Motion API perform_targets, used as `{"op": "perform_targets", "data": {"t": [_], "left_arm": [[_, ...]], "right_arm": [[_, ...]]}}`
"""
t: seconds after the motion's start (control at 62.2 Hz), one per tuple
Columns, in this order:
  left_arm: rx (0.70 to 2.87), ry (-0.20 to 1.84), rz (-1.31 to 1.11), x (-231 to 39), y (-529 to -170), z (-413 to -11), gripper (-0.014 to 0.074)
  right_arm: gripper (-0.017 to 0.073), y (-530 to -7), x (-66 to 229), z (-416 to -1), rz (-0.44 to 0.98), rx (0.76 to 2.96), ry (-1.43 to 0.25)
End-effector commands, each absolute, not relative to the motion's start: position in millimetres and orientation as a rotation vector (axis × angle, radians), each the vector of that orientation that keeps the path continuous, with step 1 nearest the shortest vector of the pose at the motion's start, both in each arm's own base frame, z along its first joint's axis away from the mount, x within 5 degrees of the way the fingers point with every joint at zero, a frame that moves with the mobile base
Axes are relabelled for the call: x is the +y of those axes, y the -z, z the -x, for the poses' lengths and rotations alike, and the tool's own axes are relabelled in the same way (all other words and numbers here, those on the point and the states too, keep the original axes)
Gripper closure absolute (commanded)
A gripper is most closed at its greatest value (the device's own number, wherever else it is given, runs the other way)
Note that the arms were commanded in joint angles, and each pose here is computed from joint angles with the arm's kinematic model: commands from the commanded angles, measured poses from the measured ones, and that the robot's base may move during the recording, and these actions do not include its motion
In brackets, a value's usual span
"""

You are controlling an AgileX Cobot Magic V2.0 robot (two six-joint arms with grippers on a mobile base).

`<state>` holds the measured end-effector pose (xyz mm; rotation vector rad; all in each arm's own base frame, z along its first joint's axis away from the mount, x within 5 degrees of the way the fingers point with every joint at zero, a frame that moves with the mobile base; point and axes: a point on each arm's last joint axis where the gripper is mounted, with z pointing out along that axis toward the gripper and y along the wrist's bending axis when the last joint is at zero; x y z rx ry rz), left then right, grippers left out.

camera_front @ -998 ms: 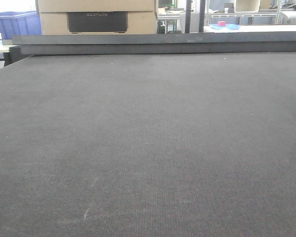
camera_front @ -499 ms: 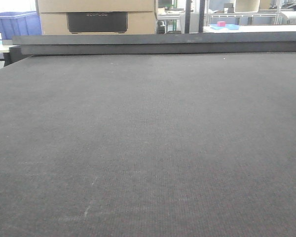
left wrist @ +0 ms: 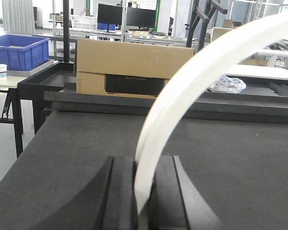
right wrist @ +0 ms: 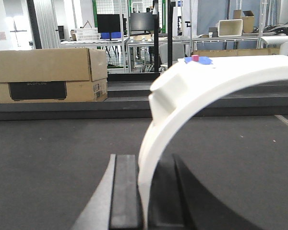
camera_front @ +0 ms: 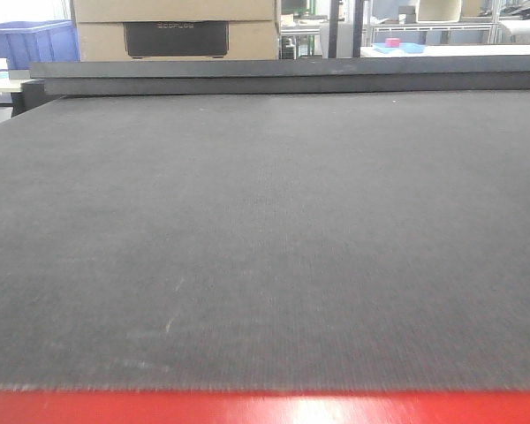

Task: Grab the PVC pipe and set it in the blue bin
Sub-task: 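Turn the base away from the table holding the pipe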

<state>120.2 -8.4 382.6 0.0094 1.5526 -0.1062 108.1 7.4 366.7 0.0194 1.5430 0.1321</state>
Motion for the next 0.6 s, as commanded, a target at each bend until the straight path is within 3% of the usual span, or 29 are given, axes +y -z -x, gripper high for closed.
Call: {"op": "perform_targets", "data": {"t": [0.0, 0.579], "left_arm": [[1.514, 0.11, 0.004, -7.5, -386.5, -118.3, 0.0704], [1.514, 0.11, 0.004, -7.5, -386.5, -118.3, 0.0704]], "right_arm": [[0.0721, -368.9, 7.1, -107.1, -0.016, 1.516, -0.126], [0.0721, -368.9, 7.1, -107.1, -0.016, 1.516, -0.126]]}}
